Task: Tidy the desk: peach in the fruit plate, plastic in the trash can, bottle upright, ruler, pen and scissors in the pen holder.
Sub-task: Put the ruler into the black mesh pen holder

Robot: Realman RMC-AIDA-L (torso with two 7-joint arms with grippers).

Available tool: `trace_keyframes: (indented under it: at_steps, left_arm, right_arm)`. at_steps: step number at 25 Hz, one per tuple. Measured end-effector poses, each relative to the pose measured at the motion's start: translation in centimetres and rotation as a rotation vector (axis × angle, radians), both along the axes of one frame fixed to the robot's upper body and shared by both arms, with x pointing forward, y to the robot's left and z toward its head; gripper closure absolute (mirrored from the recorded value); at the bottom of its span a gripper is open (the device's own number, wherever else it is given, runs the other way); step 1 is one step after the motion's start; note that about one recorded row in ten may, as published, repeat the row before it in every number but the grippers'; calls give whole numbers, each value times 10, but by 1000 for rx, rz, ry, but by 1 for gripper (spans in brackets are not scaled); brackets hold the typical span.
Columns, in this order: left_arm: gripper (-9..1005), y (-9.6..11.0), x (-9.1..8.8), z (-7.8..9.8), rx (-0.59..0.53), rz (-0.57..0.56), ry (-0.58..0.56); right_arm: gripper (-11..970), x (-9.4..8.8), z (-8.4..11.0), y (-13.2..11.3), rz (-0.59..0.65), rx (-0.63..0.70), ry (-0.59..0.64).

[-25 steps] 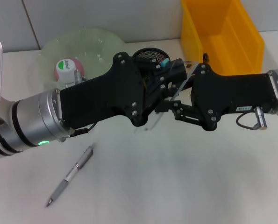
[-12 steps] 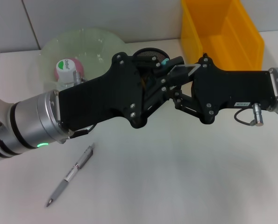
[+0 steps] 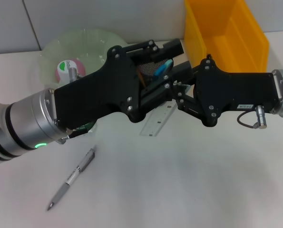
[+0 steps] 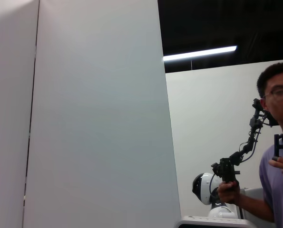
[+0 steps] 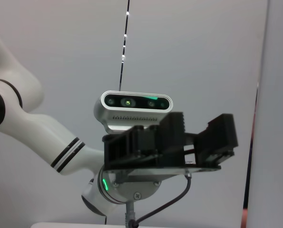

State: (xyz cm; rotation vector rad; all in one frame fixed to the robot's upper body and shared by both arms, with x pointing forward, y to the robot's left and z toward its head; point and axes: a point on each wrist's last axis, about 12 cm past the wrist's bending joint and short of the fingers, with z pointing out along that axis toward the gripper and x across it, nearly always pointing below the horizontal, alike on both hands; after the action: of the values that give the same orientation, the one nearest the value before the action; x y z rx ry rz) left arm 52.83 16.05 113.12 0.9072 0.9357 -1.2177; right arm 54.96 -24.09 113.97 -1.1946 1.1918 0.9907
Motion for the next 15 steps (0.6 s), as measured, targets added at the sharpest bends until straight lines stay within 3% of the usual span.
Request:
trace_keyframes:
  at_steps: [7, 15]
  left_arm:
    - [621, 6, -1, -2, -8, 32, -1]
    - [327, 19, -10, -11, -8, 77, -15]
  right_arm:
    - [958, 6, -1, -3, -70, 19, 35]
    - [958, 17, 2, -15, -214, 77, 46]
